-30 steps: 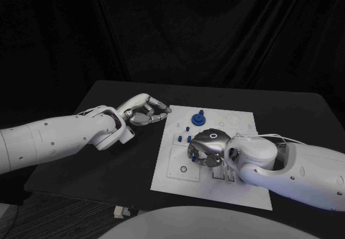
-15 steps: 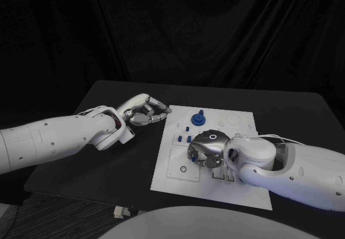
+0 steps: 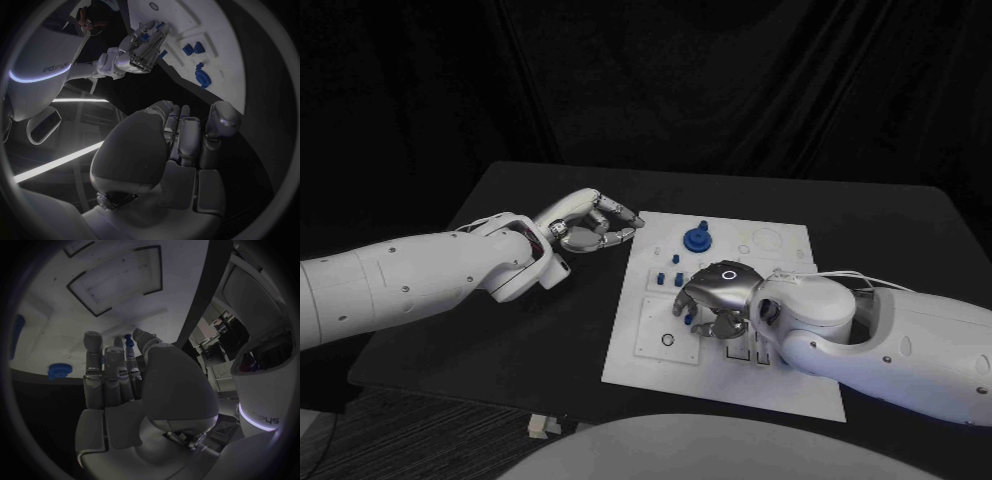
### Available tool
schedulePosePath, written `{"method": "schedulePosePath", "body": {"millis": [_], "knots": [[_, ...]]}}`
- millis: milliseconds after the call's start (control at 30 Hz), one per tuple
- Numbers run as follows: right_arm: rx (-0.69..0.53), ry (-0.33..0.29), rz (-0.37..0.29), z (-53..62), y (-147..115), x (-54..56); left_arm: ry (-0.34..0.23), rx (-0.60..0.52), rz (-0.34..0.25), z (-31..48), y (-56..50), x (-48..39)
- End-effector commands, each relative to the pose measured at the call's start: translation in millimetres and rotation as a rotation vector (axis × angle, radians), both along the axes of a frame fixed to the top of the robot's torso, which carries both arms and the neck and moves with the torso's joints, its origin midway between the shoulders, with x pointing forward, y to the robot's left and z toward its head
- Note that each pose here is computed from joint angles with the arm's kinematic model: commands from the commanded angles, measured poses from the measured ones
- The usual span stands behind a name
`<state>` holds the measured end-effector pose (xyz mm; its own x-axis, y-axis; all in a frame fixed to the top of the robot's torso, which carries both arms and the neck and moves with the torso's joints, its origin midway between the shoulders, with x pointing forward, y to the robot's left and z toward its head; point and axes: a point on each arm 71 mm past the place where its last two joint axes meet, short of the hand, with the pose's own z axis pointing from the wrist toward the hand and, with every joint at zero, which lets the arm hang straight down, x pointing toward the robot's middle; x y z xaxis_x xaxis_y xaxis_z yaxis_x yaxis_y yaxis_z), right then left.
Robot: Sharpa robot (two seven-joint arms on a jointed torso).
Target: Assemble the parts on the task board
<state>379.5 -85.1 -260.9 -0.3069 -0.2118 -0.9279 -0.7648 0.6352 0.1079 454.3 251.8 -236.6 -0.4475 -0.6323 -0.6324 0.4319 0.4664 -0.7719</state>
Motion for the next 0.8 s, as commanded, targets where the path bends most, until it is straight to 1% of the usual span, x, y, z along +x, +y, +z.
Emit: {"method": "schedulePosePath", "body": {"millis": [33, 200, 300, 400, 433, 533, 600, 733, 800], "knots": [[0.012, -0.054, -0.031, 3.1, -4.7, 0.4, 0.005, -0.008, -0.011, -0.2, -1.7, -0.7], [0.074, -0.098, -0.041, 13.3, -13.0, 0.5, 0.005, -0.008, -0.011, -0.3, -1.4, -0.9], [0.117, -0.132, -0.045, 23.6, -19.3, 2.0, 0.005, -0.008, -0.01, -0.3, -1.1, -0.9], [0.15, -0.174, -0.053, 36.9, -27.0, 6.1, 0.005, -0.008, -0.01, -0.3, -0.8, -1.0], [0.153, -0.181, -0.054, 39.0, -28.3, 6.9, 0.005, -0.008, -0.01, -0.3, -0.7, -1.0], [0.168, -0.23, -0.072, 55.8, -39.8, 14.2, 0.005, -0.008, -0.01, -0.3, -0.6, -1.0], [0.171, -0.253, -0.083, 64.5, -46.3, 18.2, 0.005, -0.008, -0.01, -0.3, -0.5, -1.1], [0.198, -0.307, -0.121, 86.1, -63.2, 26.8, 0.004, -0.007, -0.009, -0.3, -0.1, -1.2], [0.21, -0.332, -0.141, 94.1, -71.9, 30.8, 0.004, -0.007, -0.009, -0.4, 0.0, -1.1]]}}
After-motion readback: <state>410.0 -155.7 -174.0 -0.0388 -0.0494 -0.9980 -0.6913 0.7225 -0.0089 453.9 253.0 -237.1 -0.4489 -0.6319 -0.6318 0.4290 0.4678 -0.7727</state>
